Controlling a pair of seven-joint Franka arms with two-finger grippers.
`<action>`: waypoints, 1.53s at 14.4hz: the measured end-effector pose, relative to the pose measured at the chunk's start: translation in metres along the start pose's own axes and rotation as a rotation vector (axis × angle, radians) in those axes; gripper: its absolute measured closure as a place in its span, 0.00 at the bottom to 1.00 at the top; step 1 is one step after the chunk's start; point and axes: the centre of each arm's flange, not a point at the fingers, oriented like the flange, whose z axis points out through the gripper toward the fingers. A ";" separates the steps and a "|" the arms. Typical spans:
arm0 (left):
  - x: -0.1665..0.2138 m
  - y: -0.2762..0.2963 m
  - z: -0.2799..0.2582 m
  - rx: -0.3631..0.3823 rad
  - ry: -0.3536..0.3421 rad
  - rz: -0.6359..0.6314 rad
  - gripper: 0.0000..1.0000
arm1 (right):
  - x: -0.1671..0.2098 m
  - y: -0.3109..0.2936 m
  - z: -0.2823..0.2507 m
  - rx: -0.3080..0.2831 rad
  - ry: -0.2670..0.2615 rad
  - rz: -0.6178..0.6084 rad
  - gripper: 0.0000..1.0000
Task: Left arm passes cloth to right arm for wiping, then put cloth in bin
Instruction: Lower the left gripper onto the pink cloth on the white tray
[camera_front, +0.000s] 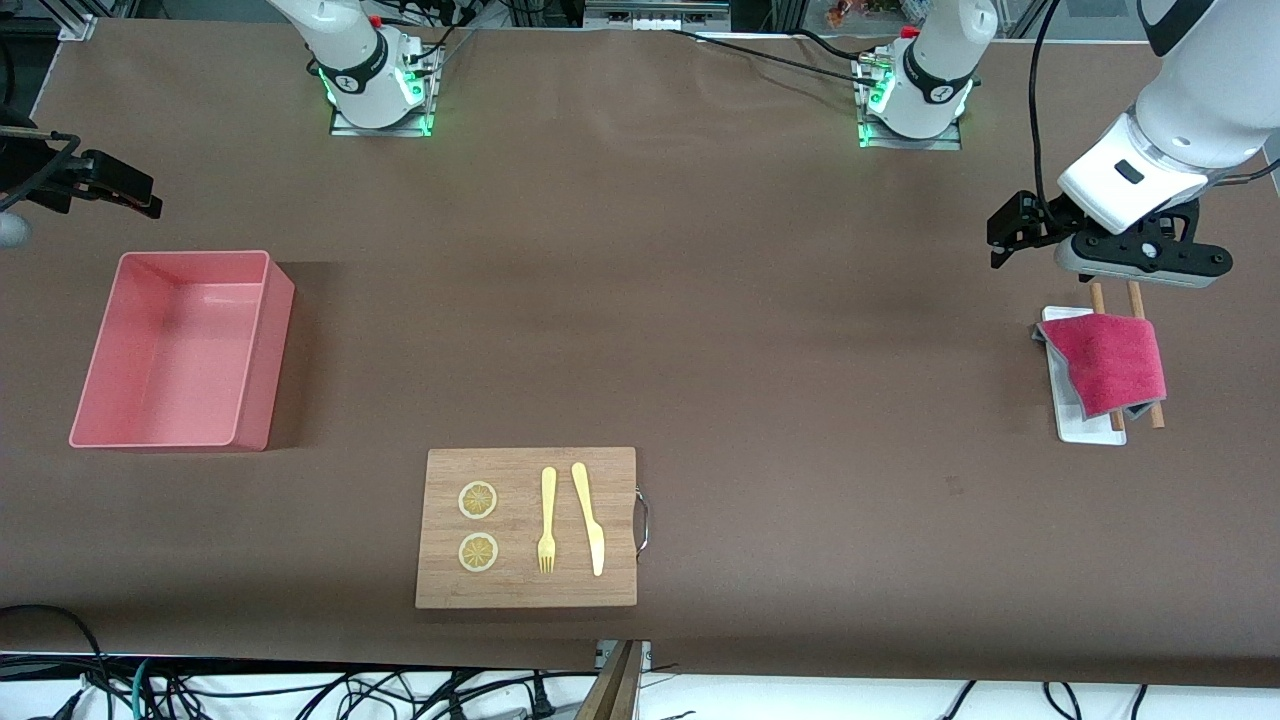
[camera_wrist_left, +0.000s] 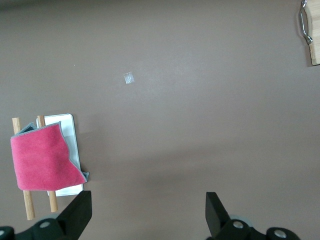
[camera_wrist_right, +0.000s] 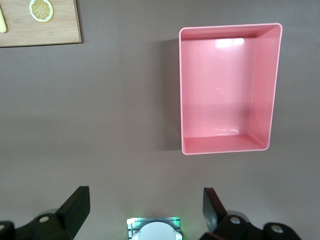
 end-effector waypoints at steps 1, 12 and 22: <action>0.000 0.000 0.000 -0.001 0.000 0.000 0.00 | 0.000 0.000 0.000 0.000 0.000 0.000 0.00; 0.009 -0.001 0.011 -0.006 -0.017 -0.002 0.00 | 0.000 0.001 0.000 0.000 0.000 0.001 0.00; 0.085 -0.026 0.121 0.212 -0.226 0.238 0.00 | 0.001 0.001 0.001 0.000 -0.001 0.002 0.00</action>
